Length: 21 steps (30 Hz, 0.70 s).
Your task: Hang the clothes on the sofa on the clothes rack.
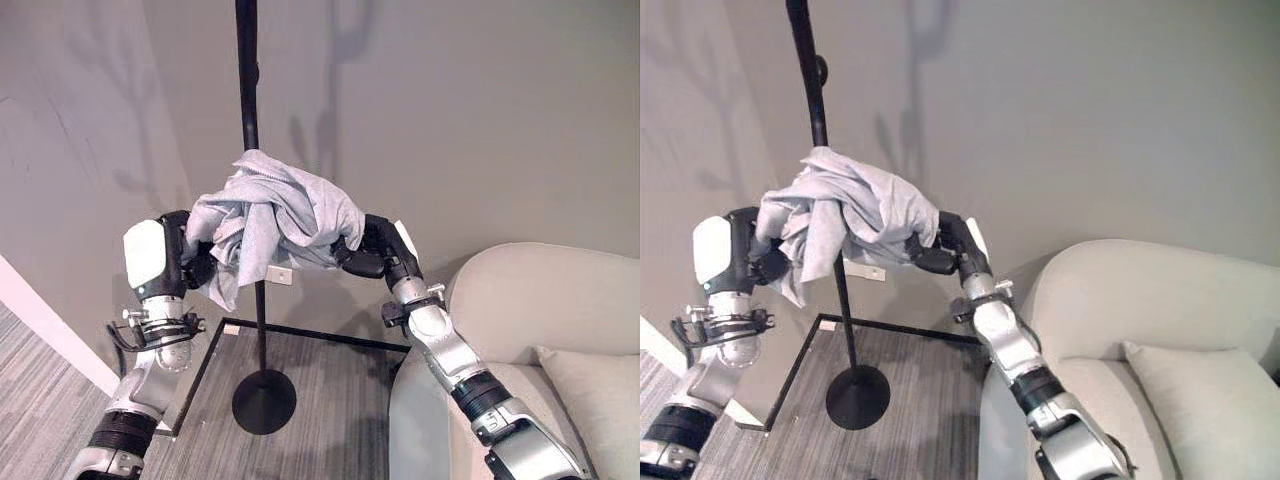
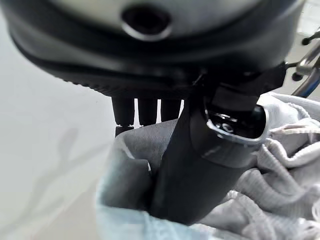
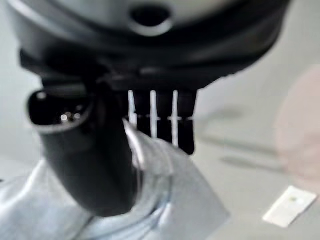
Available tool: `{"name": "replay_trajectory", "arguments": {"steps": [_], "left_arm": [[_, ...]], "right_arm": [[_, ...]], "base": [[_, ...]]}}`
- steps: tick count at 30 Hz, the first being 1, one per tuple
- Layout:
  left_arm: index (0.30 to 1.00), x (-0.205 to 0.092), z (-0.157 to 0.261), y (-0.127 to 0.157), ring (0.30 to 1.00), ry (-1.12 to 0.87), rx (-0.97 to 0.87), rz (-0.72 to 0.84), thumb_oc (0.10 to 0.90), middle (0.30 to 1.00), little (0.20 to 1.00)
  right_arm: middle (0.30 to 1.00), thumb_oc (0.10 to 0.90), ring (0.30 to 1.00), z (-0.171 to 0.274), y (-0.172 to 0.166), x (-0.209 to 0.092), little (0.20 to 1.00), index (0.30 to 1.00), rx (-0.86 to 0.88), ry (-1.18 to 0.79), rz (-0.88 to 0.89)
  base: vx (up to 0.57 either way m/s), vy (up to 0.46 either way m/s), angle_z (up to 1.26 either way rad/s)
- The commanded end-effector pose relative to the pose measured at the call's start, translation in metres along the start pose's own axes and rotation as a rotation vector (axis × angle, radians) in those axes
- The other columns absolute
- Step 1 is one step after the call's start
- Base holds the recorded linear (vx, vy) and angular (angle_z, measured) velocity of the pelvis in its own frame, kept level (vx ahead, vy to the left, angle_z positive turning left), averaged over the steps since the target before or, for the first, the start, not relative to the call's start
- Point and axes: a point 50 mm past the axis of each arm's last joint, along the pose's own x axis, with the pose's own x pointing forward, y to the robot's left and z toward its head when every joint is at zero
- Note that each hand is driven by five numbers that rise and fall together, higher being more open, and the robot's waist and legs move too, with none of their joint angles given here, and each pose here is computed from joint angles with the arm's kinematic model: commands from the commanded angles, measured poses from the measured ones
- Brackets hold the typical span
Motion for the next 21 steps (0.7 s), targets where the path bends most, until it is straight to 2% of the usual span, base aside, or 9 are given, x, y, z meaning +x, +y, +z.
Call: {"name": "replay_trajectory", "arguments": {"steps": [1,6,7,15,16,17,18,21], "left_arm": [[0.3,-0.036,-0.059,0.002,0.3,0.237,0.132,-0.136,0.4,0.3,0.3],[0.3,-0.055,-0.06,-0.01,0.3,0.294,0.058,-0.169,0.4,0.3,0.3],[0.3,-0.065,-0.063,-0.013,0.3,0.333,0.022,-0.173,0.4,0.3,0.3],[0.3,-0.078,-0.067,-0.017,0.3,0.431,-0.128,-0.122,0.4,0.3,0.3],[0.488,-0.08,-0.067,-0.019,0.488,0.458,-0.175,-0.113,0.525,0.488,0.488],[0.759,-0.08,-0.067,-0.019,0.759,0.458,-0.175,-0.113,0.706,0.759,0.759],[0.9,-0.083,-0.066,-0.023,0.9,0.512,-0.283,-0.083,0.8,0.9,0.9],[0.9,-0.089,-0.064,-0.028,0.9,0.577,-0.439,-0.043,0.8,0.9,0.9]], "right_arm": [[0.9,0.8,0.9,-0.012,-0.034,-0.013,0.9,0.9,-0.008,0.043,-0.093],[0.9,0.8,0.9,-0.02,-0.021,-0.026,0.9,0.9,0.023,0.061,-0.038],[0.9,0.8,0.9,-0.03,-0.018,-0.036,0.9,0.9,0.082,0.096,-0.025],[0.9,0.8,0.9,-0.068,-0.021,-0.073,0.9,0.9,0.364,0.226,-0.084],[0.9,0.8,0.9,-0.072,-0.021,-0.077,0.9,0.9,0.385,0.238,-0.089],[0.9,0.8,0.9,-0.072,-0.021,-0.077,0.9,0.9,0.385,0.238,-0.089],[0.9,0.8,0.9,-0.078,-0.021,-0.083,0.9,0.9,0.422,0.257,-0.086],[0.9,0.8,0.9,-0.085,-0.022,-0.092,0.9,0.9,0.469,0.277,-0.115]], "base": [[-0.02,-0.009,0.04],[0.0,0.0,0.01],[0.0,0.0,0.0],[0.0,0.0,0.0],[0.0,0.0,0.0],[-0.01,0.004,-0.05],[-0.01,0.004,-0.05],[-0.01,0.004,-0.02]]}}
